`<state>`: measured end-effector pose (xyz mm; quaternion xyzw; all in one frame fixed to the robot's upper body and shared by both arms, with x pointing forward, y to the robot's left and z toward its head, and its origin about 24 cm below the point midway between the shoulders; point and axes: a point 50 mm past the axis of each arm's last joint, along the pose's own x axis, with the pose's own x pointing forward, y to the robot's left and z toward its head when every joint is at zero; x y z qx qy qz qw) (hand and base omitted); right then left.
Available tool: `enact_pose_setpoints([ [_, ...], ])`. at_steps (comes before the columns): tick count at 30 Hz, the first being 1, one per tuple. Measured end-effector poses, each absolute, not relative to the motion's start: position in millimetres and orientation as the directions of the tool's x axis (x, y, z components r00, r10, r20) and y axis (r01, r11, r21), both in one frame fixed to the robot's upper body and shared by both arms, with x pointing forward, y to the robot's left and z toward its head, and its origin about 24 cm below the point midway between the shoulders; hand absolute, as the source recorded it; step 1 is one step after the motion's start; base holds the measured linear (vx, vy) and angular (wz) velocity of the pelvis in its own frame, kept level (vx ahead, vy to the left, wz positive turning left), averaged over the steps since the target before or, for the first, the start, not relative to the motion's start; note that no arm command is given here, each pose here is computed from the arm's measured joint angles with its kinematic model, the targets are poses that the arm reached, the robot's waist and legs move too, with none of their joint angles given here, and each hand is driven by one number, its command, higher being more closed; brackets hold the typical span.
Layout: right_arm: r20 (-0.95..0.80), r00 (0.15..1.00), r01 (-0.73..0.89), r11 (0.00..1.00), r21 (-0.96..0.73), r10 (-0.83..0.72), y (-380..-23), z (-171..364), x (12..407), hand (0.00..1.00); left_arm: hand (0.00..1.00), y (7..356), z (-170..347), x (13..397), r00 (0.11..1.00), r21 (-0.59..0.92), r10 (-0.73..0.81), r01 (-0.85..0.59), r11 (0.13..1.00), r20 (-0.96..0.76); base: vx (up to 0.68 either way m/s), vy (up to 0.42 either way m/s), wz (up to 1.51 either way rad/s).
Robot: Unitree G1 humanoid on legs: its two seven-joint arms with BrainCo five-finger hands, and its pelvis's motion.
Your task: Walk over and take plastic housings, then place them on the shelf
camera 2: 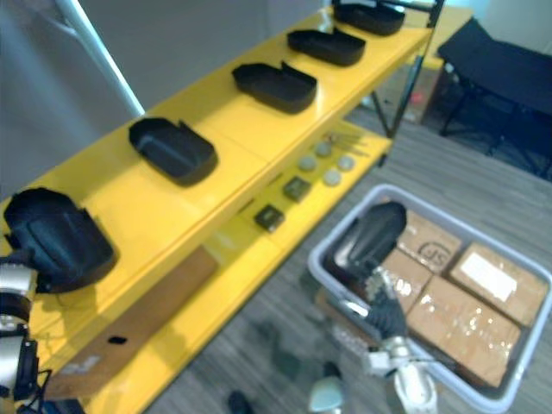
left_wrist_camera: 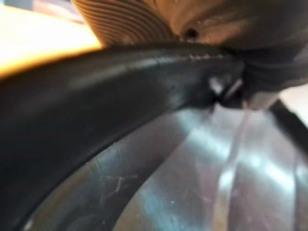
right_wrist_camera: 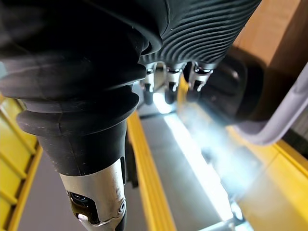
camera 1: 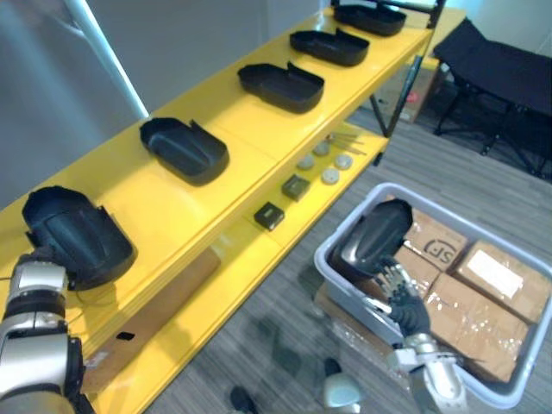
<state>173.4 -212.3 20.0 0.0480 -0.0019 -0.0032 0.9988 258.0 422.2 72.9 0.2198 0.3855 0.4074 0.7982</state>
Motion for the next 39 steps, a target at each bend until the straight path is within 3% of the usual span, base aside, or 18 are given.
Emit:
enact_pose_setpoints([
  [10,0.073,0.997,-0.029,0.996,0.081,0.023,-217,35,179,0.0,0.0,415,73,268,0.426,0.557,0.82,-0.602,0.572,-0.382,0.01,-0.001,-0.03],
  [15,0.08,0.996,-0.047,0.997,0.069,0.042,-220,37,180,0.0,0.0,417,67,261,0.391,0.578,0.85,-0.623,0.527,-0.354,0.0,-0.003,-0.13],
  [27,0.085,0.994,-0.065,0.997,0.05,0.061,-225,39,178,0.0,0.0,412,74,268,0.409,0.569,0.872,-0.664,0.486,-0.267,0.0,0.0,-0.02],
  [36,0.109,0.991,-0.087,0.996,0.035,0.083,-225,42,178,0.0,0.0,403,81,276,0.394,0.555,0.902,-0.716,0.423,-0.178,0.0,0.0,0.0],
  [39,0.209,0.974,-0.091,0.996,-0.009,0.091,-222,55,178,0.0,0.0,403,88,277,0.366,0.529,0.925,-0.767,0.363,-0.104,0.01,-0.004,0.08],
])
